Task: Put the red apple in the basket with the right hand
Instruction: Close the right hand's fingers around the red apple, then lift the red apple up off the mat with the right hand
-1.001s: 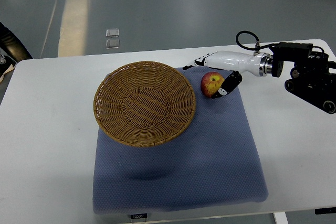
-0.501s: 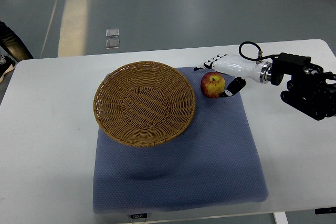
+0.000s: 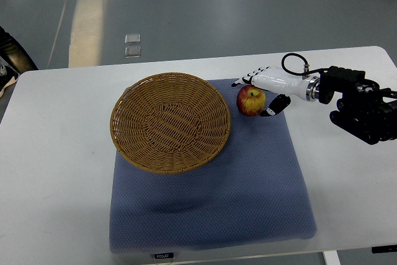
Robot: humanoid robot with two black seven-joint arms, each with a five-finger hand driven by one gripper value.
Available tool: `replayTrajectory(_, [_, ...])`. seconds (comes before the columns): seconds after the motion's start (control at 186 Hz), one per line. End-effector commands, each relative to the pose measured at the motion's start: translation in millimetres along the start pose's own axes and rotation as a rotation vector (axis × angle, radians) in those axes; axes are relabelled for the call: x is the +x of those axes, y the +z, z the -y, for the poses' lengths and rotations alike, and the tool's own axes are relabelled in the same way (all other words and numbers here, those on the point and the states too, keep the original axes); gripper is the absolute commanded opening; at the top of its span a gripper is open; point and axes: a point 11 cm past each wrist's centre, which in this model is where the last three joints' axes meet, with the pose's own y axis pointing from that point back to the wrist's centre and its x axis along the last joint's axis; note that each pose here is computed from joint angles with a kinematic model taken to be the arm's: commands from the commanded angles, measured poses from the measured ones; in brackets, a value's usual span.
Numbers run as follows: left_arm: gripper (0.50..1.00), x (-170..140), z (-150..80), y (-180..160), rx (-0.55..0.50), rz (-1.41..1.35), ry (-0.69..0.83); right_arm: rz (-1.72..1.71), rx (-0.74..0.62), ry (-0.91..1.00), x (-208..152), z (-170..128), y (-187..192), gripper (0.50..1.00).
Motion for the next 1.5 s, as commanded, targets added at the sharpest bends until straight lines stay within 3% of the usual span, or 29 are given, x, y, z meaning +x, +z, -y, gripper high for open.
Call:
replayTrajectory(0.0, [1.0,0.0,0.0,0.1,-0.001,0.0,0.0,-0.001,-0.005,-0.002,-1.1,0.5,1.0,0.854])
replayTrajectory(0.145, [1.0,0.0,0.0,0.1,-0.001,0.0,0.0,-0.002,-0.011,-0.004,-1.5,-0.3,2.9,0.825])
replayTrajectory(0.436, [1.0,0.0,0.0,0.0,0.0,0.001,0.0,-0.002,-0.011,-0.008,1.6,-0.1,3.4,0.68])
replayTrajectory(0.888, [1.0,0.0,0.0,0.1,-0.001,0.0,0.0,-0.009,-0.025,0.036,24.3,-2.9,9.2,0.68])
replayTrajectory(1.233, [1.0,0.0,0.0,-0.1,0.001,0.0,0.0,-0.107,-0.005,0.151,105.7,2.0,0.4,0.684])
replayTrajectory(1.319, [1.0,0.0,0.0,0.1,-0.001,0.0,0.0,-0.115,0.0,0.159,112.1,2.9,-1.9,0.684])
replayTrajectory(1.367, [1.0,0.0,0.0,0.1,-0.001,0.0,0.0,-0.133,0.045,0.181,128.0,9.2,-17.6,0.69])
replayTrajectory(1.496, [1.0,0.0,0.0,0.0,0.0,0.001,0.0,-0.133,0.126,0.179,129.3,19.0,-45.0,0.697])
